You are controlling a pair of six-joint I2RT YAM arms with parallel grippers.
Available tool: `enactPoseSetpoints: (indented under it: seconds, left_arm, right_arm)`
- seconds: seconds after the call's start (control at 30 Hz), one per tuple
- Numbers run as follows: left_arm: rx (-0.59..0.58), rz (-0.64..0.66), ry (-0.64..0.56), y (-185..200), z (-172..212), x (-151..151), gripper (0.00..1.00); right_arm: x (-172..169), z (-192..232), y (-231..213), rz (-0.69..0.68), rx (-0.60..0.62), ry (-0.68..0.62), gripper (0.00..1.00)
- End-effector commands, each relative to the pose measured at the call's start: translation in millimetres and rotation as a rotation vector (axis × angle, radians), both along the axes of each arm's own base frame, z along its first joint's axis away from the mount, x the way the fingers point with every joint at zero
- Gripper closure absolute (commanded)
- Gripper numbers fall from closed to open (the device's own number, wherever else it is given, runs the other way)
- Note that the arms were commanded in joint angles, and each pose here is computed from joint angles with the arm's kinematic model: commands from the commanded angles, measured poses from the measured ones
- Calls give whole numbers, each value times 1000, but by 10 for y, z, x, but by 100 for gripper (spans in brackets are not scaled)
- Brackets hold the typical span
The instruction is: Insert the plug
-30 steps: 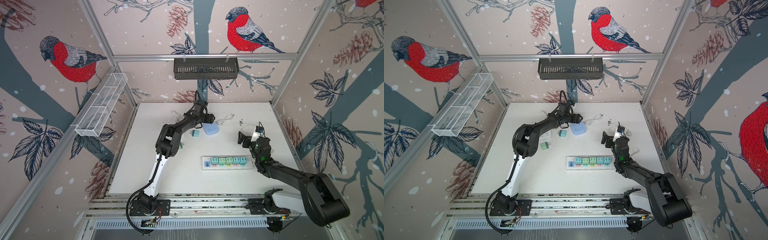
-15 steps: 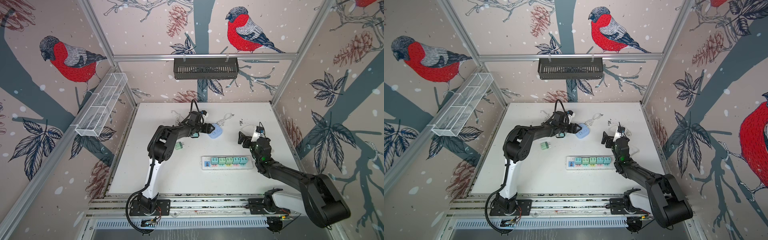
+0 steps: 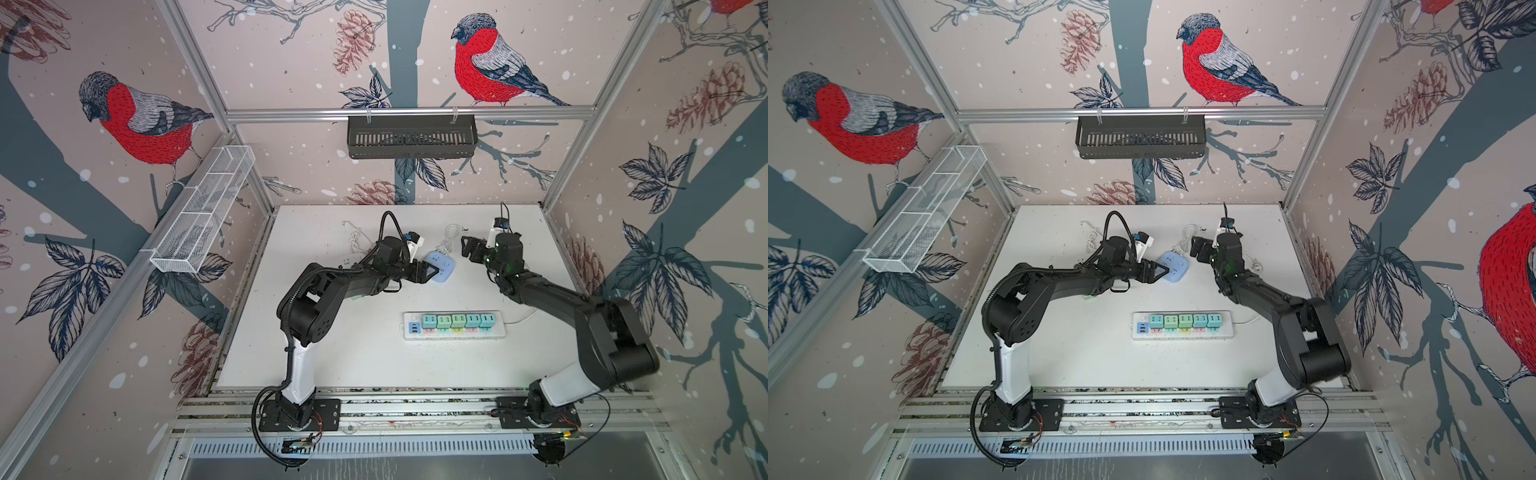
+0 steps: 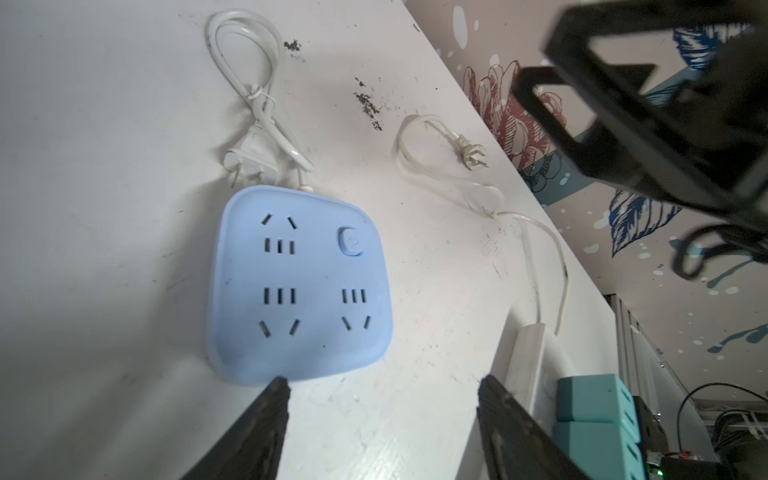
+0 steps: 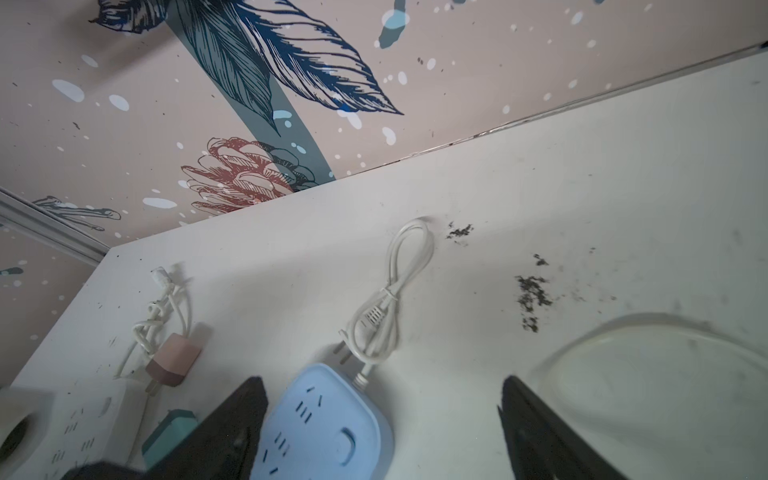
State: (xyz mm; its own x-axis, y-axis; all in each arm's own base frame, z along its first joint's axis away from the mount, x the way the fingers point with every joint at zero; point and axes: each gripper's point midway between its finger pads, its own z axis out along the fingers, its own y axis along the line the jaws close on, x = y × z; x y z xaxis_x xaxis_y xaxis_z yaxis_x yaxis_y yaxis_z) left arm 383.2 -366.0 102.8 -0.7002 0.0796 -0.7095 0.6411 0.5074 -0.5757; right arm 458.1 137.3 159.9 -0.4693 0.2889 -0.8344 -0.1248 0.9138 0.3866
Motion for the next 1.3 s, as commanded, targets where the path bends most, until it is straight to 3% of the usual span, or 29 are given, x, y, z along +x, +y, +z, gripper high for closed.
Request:
enactPoseSetpoints:
  seconds: [0.0,0.2,0.37,0.53,0.77,0.87,1.07,1.27]
  left_arm:
    - [-77,7,-104,37,386,-73,28]
    - [-53,197,-245,734,861,-525,27]
    - [20,459,-337,1525,1054,-853,22]
    - [130,740,-369,2254,869,-1009,15]
    - [215,985,-402,2867,537,-1177,12]
    - [195,1098,-386,3077,459,-1237,6]
    - [116,1105,-410,3089,476,-1286,4]
    - [96,1101,-397,3075,470,-1294,4]
  right_arm:
    - [153,-329,281,93,-10,168,18]
    - [557,-932,551,122,-116,333,24]
    - [694,-1198,804,173,-138,389,27]
    - [681,-1319,1083,216,-176,408,31]
    - [534,-1446,1448,287,-269,422,35]
    - [418,-1499,1545,326,-317,423,35]
    - [82,-1535,1735,433,-414,406,27]
    - [-228,-1508,1824,499,-487,385,26]
